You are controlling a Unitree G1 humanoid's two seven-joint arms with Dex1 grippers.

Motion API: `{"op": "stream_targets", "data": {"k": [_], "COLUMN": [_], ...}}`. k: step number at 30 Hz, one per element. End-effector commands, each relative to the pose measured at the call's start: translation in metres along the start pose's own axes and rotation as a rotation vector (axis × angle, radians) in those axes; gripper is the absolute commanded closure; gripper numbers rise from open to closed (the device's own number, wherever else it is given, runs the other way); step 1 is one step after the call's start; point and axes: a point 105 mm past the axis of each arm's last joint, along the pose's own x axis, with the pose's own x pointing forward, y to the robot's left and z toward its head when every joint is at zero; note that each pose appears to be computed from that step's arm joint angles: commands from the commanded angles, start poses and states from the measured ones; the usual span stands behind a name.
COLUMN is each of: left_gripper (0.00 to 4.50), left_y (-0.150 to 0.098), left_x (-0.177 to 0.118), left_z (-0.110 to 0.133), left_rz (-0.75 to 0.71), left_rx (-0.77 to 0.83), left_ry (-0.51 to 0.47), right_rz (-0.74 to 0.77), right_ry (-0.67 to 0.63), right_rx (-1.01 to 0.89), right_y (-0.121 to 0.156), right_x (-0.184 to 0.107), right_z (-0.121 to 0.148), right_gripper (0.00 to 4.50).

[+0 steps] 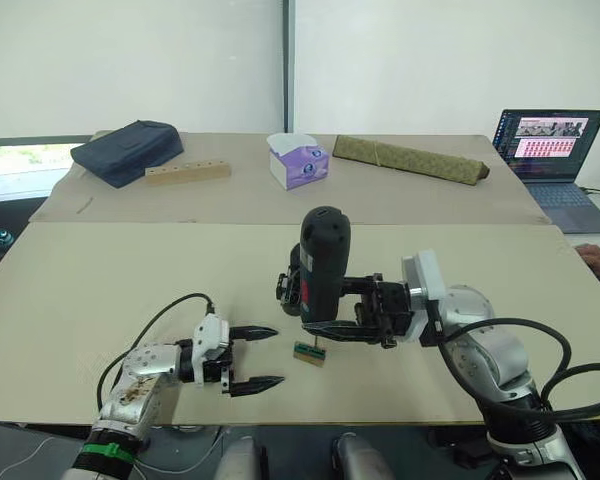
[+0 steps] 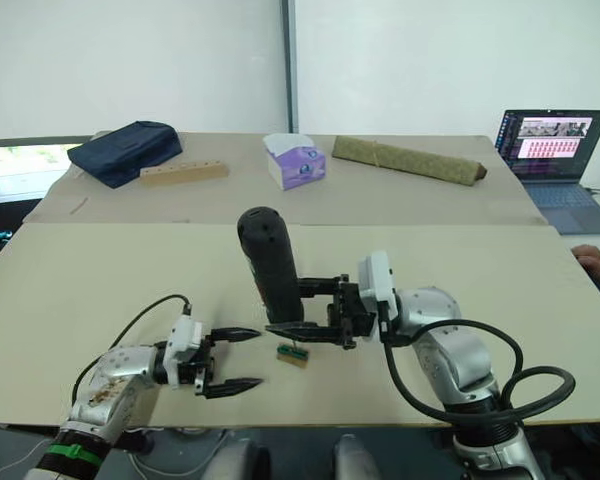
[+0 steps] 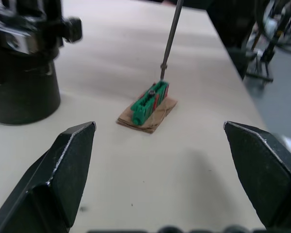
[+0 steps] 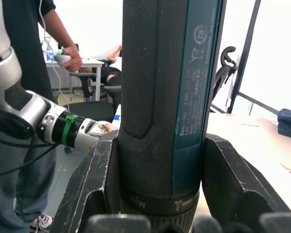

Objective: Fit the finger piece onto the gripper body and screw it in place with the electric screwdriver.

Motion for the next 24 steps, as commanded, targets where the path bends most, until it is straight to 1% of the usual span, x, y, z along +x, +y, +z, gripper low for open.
{"op": "stream_targets", "data": {"k": [1,9,12,14,24], "left_gripper": [0.0,0.0,0.0,0.0,0.0], "left_y": [0.0,0.01,0.016,0.022,0.041], "left_x": [-0.007,-0.019,-0.02,-0.02,-0.015], "left_z": [0.025,0.059,0.067,0.07,0.068], "left_rz": [-0.001,0.05,0.074,0.096,0.151], "left_rx": [0.039,0.06,0.064,0.063,0.082], "left_ry": [-0.063,-0.132,-0.152,-0.149,-0.097], "right_rz": [-0.029,-0.063,-0.079,-0.096,-0.171], "right_ry": [-0.101,-0.116,-0.125,-0.128,-0.127], "right_rx": [-0.071,-0.071,-0.072,-0.079,-0.078], "right_y": [-0.006,-0.021,-0.026,-0.033,-0.065], "right_x": [0.0,-0.006,-0.007,-0.009,-0.02], "right_z": [0.038,0.054,0.058,0.06,0.059], "right_gripper": [2.59,2.59,2.59,2.59,2.59]}}
